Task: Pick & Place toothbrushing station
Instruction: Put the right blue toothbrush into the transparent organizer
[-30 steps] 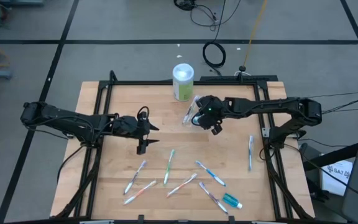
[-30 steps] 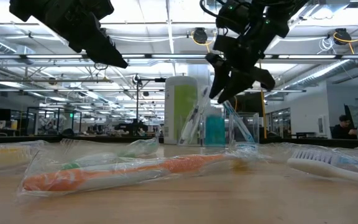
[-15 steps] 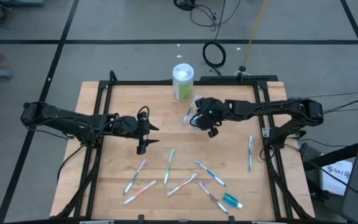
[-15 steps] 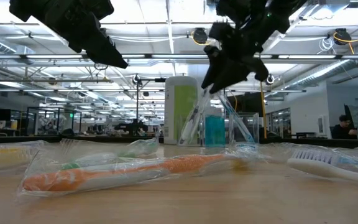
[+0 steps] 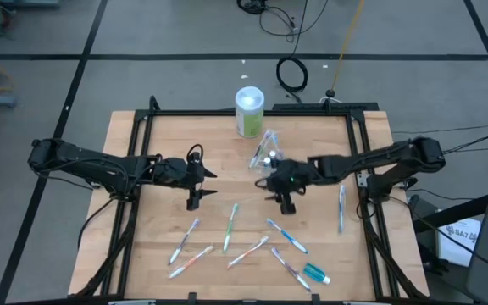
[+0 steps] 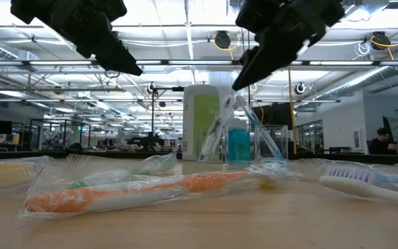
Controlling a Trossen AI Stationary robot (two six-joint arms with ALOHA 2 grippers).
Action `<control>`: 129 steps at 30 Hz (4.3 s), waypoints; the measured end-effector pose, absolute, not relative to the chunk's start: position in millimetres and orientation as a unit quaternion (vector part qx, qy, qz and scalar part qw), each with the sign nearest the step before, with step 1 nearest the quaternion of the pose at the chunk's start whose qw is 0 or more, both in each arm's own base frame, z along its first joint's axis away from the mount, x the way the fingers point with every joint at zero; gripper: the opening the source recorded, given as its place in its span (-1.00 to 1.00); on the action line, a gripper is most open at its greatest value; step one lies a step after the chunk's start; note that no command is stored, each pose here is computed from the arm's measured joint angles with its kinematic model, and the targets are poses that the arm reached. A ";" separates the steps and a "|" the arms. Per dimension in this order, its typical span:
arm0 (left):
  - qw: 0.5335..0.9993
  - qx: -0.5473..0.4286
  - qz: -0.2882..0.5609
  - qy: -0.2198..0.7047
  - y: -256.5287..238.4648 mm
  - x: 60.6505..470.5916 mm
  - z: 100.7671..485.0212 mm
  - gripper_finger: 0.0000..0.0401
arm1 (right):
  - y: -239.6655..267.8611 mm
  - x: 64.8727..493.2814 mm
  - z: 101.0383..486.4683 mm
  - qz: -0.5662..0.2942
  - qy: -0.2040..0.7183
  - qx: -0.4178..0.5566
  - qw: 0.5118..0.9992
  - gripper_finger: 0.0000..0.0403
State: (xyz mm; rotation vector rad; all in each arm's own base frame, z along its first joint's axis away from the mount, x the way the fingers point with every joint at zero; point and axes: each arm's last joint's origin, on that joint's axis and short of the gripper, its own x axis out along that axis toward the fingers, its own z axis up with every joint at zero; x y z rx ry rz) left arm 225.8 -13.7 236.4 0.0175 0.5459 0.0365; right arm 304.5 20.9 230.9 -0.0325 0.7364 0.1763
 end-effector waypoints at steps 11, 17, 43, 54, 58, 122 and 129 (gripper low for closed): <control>0.966 -0.004 0.021 0.257 -13.9 228.6 237.4 0.25 | 82.2 282.7 201.2 0.045 0.365 0.075 0.927 -0.22; 0.966 -0.028 0.027 0.256 -13.9 228.7 237.5 0.25 | 79.7 248.0 194.1 -0.041 0.503 0.151 0.850 -0.22; 0.966 -0.028 0.019 0.258 -18.0 228.2 237.2 0.25 | 38.1 137.1 159.6 -0.456 0.586 0.422 0.520 -0.22; 0.966 -0.027 0.020 0.258 -17.9 228.2 237.1 0.25 | 34.4 131.6 144.0 -0.496 0.543 0.433 0.522 -0.22; 0.965 -0.027 0.020 0.258 -17.9 228.2 237.0 0.25 | 34.3 131.0 133.7 -0.473 0.540 0.441 0.539 -0.22; 0.969 -0.028 0.020 0.244 -18.0 229.5 239.5 0.25 | -45.0 224.4 177.8 -0.334 0.043 0.027 0.941 -0.92; 0.969 -0.028 0.020 0.245 -18.0 229.5 239.4 0.25 | -47.0 229.2 157.5 -0.341 0.086 0.043 0.935 -0.91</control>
